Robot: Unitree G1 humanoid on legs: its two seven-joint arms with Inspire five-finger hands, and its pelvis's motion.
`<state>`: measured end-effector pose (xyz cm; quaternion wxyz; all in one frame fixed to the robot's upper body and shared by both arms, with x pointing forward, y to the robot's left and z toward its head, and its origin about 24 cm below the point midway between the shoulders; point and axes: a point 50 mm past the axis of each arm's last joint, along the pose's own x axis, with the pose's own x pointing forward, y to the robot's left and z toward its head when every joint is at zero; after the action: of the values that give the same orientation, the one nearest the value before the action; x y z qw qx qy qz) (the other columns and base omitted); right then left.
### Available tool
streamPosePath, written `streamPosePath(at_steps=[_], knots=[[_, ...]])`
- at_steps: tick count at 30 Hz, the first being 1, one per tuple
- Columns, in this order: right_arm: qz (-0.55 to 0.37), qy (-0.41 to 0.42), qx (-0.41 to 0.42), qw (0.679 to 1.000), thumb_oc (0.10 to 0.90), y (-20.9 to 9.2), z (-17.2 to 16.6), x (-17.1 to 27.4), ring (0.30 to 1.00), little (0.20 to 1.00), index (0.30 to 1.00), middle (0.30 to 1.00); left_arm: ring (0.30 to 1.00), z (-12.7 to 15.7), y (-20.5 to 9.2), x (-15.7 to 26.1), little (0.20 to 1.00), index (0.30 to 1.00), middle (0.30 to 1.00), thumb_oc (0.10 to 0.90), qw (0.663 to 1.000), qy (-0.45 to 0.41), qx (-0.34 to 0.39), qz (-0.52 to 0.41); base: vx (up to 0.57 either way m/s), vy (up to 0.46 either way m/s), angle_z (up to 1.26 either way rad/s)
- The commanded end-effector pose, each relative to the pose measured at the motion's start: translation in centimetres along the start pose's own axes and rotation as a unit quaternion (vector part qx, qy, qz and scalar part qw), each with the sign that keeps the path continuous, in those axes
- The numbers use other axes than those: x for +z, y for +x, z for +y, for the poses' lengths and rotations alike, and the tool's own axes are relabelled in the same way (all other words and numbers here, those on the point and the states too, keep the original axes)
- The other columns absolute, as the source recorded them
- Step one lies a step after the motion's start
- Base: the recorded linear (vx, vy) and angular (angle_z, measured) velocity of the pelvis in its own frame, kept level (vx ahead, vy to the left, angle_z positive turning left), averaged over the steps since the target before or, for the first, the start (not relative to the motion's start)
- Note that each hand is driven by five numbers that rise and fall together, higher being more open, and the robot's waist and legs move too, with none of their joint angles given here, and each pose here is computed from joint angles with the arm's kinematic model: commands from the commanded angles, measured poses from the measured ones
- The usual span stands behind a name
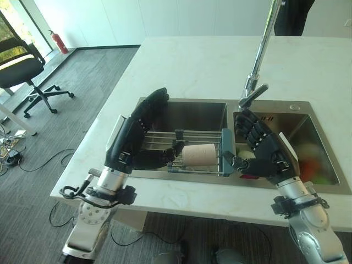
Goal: Place the dishes in the dishwasher.
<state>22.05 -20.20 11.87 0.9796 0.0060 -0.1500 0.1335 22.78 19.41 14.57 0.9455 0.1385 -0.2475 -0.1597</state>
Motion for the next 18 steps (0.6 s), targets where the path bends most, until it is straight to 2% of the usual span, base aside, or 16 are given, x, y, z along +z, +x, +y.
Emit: streamPosePath(at_steps=[1, 3, 4, 6, 13, 18], knots=[[-0.125, -0.029, 0.005, 0.992, 0.800, 1.8, -0.3, 4.4, 0.900, 0.900, 0.900, 0.900, 0.900, 1.6, 1.6, 2.9, 0.900, 0.900, 0.900, 0.800, 0.995, 0.058, -0.009, -0.077, -0.02, 0.041, -0.07], [-0.124, -0.030, 0.004, 0.992, 0.800, 1.9, -0.3, 4.4, 0.900, 0.900, 0.900, 0.900, 0.900, 1.9, 1.9, 2.9, 0.900, 0.900, 0.900, 0.800, 0.995, 0.068, -0.014, -0.071, -0.03, 0.035, -0.12], [-0.118, -0.033, 0.005, 0.992, 0.800, 2.1, -0.5, 4.5, 0.900, 0.900, 0.900, 0.900, 0.900, 2.4, 2.6, 2.7, 0.900, 0.900, 0.900, 0.800, 0.988, 0.141, -0.048, -0.035, -0.05, 0.057, -0.21], [-0.106, -0.040, 0.019, 0.993, 0.800, 2.6, -0.5, 4.4, 0.900, 0.900, 0.900, 0.900, 0.900, 3.8, 4.0, 2.9, 0.900, 0.900, 0.900, 0.800, 0.984, 0.160, -0.074, -0.009, -0.05, 0.060, -0.20], [-0.091, -0.048, 0.036, 0.994, 0.800, 3.0, -0.6, 4.4, 0.900, 0.900, 0.900, 0.900, 0.900, 5.3, 5.7, 2.5, 0.900, 0.900, 0.900, 0.800, 0.981, 0.166, -0.091, 0.043, -0.02, 0.019, -0.15], [-0.082, -0.055, 0.051, 0.994, 0.800, 3.3, -0.6, 4.1, 0.900, 0.900, 0.900, 0.900, 0.900, 5.4, 6.4, 0.6, 0.900, 0.900, 0.900, 0.800, 0.981, 0.134, -0.104, 0.092, -0.01, 0.016, -0.08]])
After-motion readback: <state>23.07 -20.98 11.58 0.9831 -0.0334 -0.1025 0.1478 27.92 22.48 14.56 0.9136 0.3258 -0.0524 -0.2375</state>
